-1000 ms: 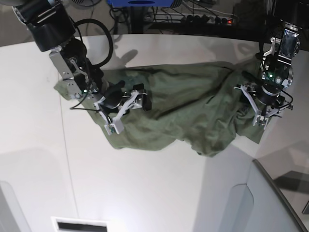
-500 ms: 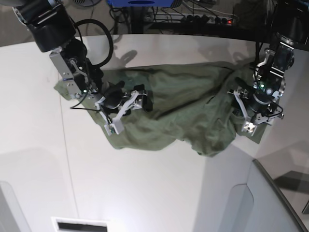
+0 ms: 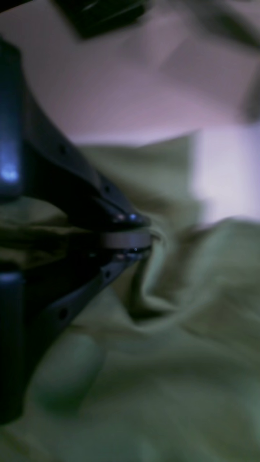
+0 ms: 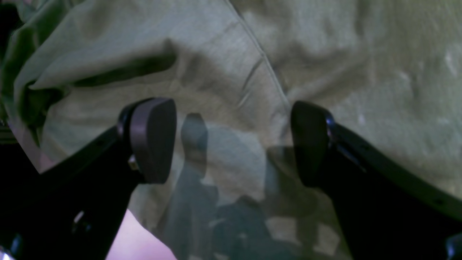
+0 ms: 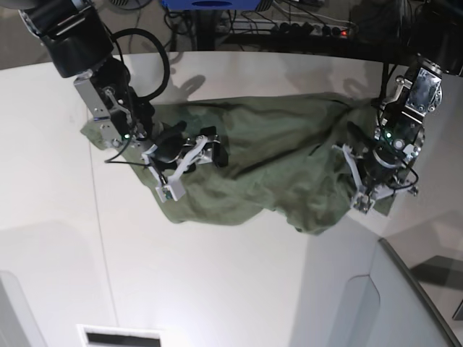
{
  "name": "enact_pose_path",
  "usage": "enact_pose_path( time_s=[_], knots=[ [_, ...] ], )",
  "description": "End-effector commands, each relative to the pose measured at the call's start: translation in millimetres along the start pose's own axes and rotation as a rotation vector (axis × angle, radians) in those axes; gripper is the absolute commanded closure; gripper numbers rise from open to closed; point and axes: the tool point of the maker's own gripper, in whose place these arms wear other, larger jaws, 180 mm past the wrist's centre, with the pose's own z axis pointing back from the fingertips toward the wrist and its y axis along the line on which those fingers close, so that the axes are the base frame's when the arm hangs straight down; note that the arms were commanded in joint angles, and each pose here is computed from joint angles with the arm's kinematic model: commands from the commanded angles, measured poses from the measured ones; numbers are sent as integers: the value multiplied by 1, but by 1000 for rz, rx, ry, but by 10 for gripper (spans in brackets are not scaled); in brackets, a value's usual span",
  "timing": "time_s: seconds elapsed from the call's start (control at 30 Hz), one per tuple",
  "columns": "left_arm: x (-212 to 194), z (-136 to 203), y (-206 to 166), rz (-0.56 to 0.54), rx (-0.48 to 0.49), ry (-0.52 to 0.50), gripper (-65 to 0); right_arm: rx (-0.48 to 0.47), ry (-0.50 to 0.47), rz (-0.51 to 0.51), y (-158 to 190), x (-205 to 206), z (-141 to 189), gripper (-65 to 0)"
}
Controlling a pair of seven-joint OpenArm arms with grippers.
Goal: Layout the t-shirt on the table in an organized manner, then fold the t-shirt properly
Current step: 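Pull the held shirt edge with the left gripper away from the right gripper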
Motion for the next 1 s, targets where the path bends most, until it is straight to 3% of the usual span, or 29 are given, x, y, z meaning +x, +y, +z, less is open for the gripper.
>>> enact_pose_path(
  time_s=[0.0, 0.3, 0.47, 0.6, 0.97],
  knots=[
    [33, 8, 10, -7, 23, -101, 0, -9, 11, 9, -1, 4, 0, -467],
    [162, 80, -31, 61, -56, -490, 0, -17, 15, 7, -5, 1, 2, -467],
    [198, 99, -15, 221, -5, -605, 0, -41, 33, 12, -18, -7, 8, -467],
    [214, 103, 11, 326, 56, -650, 0, -67, 46, 22, -33, -12, 15, -467],
    [196, 84, 41, 264, 121, -584, 0, -103, 57, 38, -52, -14, 25, -467]
  ],
)
